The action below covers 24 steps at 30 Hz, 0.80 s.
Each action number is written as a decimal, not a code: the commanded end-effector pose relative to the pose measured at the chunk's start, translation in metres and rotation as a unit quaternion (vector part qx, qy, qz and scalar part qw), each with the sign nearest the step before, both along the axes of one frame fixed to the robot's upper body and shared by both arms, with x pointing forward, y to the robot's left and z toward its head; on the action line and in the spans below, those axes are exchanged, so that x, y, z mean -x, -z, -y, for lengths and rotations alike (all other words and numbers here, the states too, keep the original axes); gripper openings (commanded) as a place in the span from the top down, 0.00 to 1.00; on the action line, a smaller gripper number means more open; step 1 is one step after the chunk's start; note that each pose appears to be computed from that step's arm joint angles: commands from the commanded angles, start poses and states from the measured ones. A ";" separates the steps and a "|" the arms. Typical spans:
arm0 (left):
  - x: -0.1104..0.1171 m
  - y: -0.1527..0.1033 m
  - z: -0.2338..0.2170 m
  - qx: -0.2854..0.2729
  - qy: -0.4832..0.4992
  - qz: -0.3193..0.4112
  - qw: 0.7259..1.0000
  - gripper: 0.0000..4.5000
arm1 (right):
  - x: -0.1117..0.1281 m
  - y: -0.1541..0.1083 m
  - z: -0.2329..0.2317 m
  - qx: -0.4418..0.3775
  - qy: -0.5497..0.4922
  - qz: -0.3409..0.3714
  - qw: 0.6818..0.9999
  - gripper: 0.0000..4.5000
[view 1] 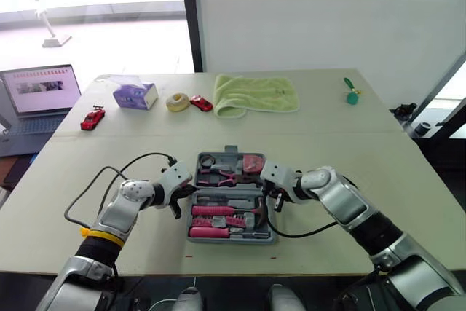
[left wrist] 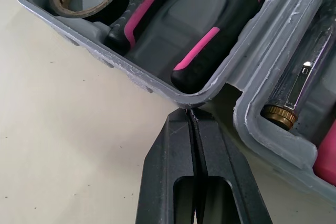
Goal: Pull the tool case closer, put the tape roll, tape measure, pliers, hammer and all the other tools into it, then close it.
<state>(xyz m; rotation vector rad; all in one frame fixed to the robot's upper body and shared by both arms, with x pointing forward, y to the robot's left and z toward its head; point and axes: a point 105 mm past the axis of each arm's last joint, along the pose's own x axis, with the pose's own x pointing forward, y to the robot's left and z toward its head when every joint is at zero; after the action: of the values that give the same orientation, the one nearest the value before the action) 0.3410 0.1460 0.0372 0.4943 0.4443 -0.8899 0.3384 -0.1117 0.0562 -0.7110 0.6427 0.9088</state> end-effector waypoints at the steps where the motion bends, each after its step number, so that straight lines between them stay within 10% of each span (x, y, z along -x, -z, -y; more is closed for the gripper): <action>1: 0.030 0.020 0.023 0.014 0.045 -0.053 0.997 1.00 | 0.022 -0.012 -0.041 -0.044 -0.075 0.001 0.996 0.98; 24: 0.088 0.035 -0.009 0.007 -0.021 -0.116 0.993 1.00 | 0.049 -0.001 -0.030 -0.048 -0.025 -0.018 0.998 0.98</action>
<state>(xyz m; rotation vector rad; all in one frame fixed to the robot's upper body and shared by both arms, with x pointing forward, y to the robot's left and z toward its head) 0.2767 0.1625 0.0263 0.4251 0.5450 -0.8499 0.2922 -0.1005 0.0471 -0.6335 0.6784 0.9274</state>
